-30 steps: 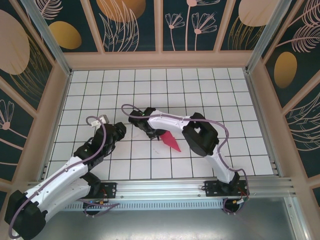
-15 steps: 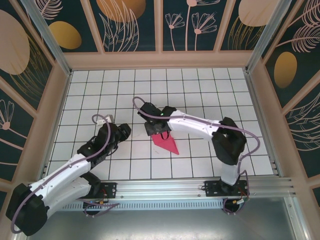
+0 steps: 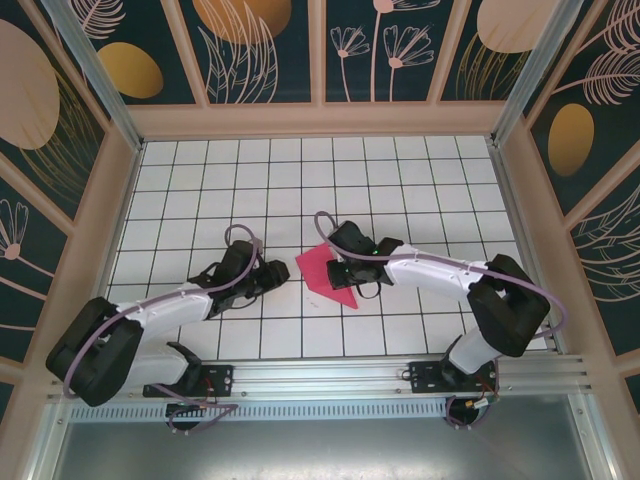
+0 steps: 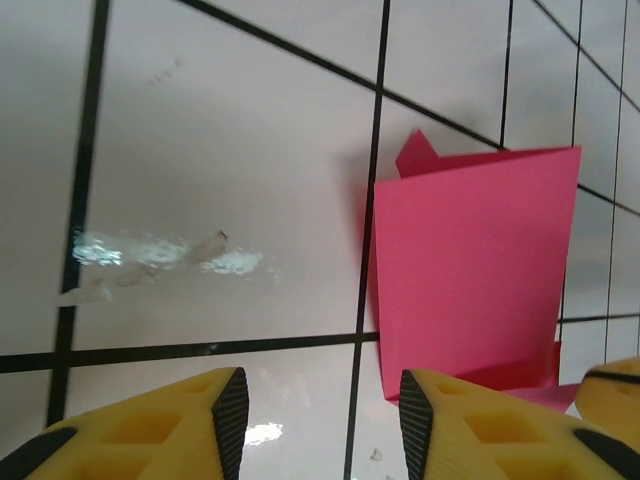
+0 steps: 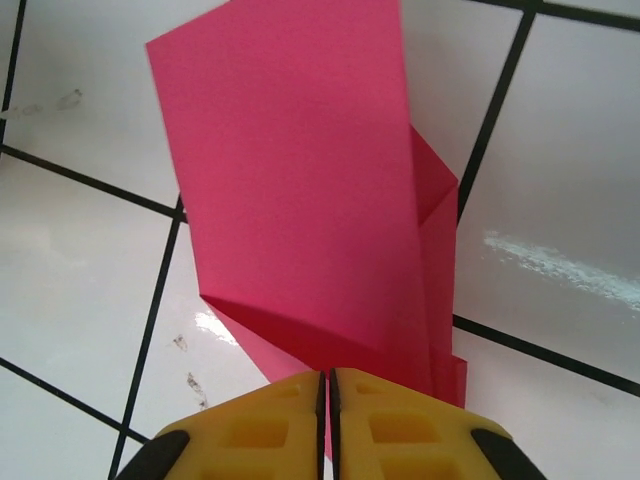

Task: Fold a paper plane with a square sheet of paper (pick it up from the middle)
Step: Fold the wing for the fifth time at the center of the table.

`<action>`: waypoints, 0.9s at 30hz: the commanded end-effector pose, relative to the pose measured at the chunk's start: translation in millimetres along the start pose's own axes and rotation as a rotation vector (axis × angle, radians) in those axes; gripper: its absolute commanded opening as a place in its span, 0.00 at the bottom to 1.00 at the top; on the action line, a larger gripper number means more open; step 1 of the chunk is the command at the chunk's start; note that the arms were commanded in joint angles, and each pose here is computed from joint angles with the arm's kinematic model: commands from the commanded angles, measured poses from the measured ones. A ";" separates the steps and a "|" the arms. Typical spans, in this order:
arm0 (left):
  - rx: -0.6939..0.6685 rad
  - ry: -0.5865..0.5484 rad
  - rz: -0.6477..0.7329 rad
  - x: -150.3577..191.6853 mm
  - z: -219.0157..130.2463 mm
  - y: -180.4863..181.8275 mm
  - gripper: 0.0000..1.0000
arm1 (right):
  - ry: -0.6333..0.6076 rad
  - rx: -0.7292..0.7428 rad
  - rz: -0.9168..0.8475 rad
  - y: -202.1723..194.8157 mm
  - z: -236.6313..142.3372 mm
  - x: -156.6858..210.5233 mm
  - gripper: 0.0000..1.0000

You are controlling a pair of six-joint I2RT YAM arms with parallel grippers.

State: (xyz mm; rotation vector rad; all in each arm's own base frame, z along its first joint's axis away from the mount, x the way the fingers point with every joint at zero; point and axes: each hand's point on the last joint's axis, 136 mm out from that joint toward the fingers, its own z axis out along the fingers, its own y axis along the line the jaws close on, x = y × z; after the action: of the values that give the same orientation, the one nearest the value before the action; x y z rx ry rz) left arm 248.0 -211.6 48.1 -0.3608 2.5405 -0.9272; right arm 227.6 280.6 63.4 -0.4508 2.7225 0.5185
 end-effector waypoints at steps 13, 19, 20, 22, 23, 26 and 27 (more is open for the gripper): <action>0.102 0.131 0.053 24.0 23.8 -40.5 0.52 | -0.003 -0.129 0.198 -36.4 23.0 4.3 0.12; 0.103 0.163 0.052 32.6 34.3 -48.6 0.57 | -0.010 -0.194 0.284 -48.9 26.7 7.4 0.10; 0.106 0.166 0.049 33.2 35.3 -50.2 0.58 | -0.009 -0.194 0.295 -51.4 27.3 9.0 0.10; 0.102 0.170 0.038 34.9 38.3 -49.8 0.59 | 0.003 -0.205 0.323 -56.1 29.7 13.3 0.09; 0.103 0.169 0.032 34.6 39.0 -50.6 0.60 | 0.006 -0.200 0.338 -59.7 30.9 15.1 0.09; 0.104 0.165 0.010 34.8 41.4 -50.5 0.61 | 0.006 -0.198 0.365 -65.1 32.5 19.4 0.08; 0.114 0.166 0.000 35.3 42.0 -52.1 0.61 | 0.009 -0.201 0.371 -66.1 33.3 20.9 0.08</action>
State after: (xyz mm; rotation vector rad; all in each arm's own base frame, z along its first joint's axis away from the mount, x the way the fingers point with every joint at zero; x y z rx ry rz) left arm 234.0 -276.9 34.8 -0.2288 2.6606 -1.0844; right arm 245.8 234.5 17.2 -0.0434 2.7612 0.8714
